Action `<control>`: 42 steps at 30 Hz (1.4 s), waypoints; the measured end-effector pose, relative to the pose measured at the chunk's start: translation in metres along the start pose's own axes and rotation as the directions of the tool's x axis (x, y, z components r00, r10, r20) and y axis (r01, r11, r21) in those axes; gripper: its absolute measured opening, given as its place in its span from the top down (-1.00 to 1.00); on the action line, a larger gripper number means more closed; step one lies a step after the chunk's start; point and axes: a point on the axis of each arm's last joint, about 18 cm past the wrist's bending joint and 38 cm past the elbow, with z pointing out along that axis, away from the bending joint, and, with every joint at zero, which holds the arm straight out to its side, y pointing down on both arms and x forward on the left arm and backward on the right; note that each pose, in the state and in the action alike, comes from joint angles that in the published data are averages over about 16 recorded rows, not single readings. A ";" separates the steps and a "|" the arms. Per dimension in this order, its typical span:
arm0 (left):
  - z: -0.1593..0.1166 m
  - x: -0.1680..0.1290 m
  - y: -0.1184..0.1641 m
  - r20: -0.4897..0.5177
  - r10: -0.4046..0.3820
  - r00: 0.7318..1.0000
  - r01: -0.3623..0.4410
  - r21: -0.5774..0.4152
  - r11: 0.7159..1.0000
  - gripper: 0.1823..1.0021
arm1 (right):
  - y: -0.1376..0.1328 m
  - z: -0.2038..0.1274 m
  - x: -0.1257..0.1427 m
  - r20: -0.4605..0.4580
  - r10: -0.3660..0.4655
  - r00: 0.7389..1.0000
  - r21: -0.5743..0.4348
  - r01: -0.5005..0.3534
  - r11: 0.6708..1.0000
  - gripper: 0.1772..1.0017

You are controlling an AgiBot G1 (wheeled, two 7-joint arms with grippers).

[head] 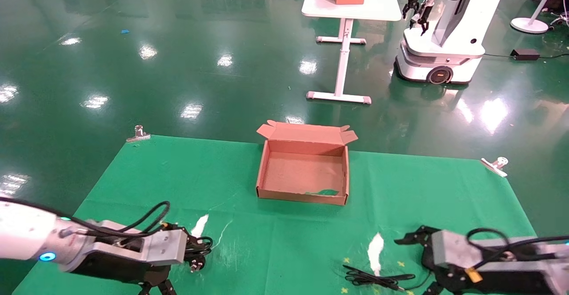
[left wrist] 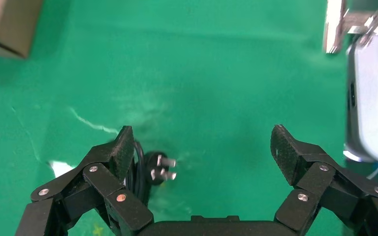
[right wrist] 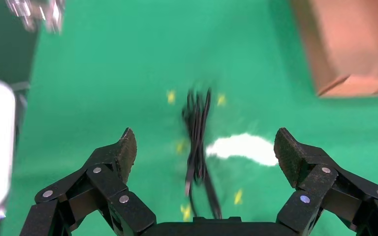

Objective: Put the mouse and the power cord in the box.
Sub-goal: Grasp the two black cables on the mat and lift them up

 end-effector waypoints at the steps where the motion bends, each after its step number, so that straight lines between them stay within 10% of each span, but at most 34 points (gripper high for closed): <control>1: 0.003 -0.003 0.003 0.002 -0.002 1.000 0.002 -0.016 1.000 -1.00 | 0.004 0.004 0.001 0.004 -0.008 1.000 -0.019 0.008 1.000 -1.00; 42: 0.017 -0.036 0.056 0.081 0.111 0.990 -0.090 -0.224 0.970 -1.00 | 0.024 0.051 0.015 0.095 -0.204 0.974 -0.221 0.220 0.950 -1.00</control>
